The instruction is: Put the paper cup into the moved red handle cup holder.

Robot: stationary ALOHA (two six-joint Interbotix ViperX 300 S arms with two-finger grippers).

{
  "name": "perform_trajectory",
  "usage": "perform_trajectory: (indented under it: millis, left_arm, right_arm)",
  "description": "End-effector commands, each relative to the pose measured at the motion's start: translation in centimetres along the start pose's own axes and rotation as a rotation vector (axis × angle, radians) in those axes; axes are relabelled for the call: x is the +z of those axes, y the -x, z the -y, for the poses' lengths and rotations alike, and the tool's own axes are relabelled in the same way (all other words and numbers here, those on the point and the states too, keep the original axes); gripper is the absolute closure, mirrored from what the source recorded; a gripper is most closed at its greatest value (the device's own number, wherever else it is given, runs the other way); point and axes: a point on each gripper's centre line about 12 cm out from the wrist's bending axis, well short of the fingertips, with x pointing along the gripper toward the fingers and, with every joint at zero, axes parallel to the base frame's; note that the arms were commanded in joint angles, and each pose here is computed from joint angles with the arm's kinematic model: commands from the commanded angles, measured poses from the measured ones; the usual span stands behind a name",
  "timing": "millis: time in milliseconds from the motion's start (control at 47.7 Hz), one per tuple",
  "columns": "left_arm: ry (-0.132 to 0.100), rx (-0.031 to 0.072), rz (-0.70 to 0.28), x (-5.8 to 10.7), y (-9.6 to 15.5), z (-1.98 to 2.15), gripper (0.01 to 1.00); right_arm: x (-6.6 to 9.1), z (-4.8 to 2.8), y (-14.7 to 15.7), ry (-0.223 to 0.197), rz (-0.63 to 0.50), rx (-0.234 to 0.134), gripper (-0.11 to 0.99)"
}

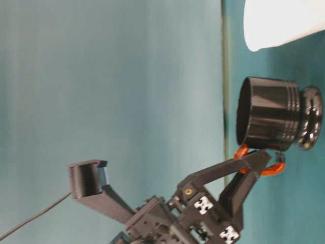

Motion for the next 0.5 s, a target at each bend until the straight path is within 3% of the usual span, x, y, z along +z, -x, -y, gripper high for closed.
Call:
perform_trajectory:
  millis: [0, 147, 315, 482]
  left_arm:
    - [-0.005, -0.004, 0.021, 0.43, -0.16, 0.15, 0.713]
    - [-0.002, -0.004, 0.015, 0.12, -0.49, 0.13, 0.712]
    - [-0.007, -0.011, 0.005, -0.25, -0.57, 0.52, 0.713]
    - [-0.009, -0.011, 0.002, -0.48, -0.65, 0.5, 0.712]
  right_arm:
    - [0.49, -0.08, 0.01, -0.008, 0.012, 0.001, 0.98]
    - [0.46, -0.03, 0.03, -0.009, 0.013, 0.0, 0.98]
    - [0.47, -0.07, 0.03, -0.008, 0.014, 0.002, 0.98]
    - [0.32, 0.0, -0.02, -0.009, 0.008, -0.001, 0.98]
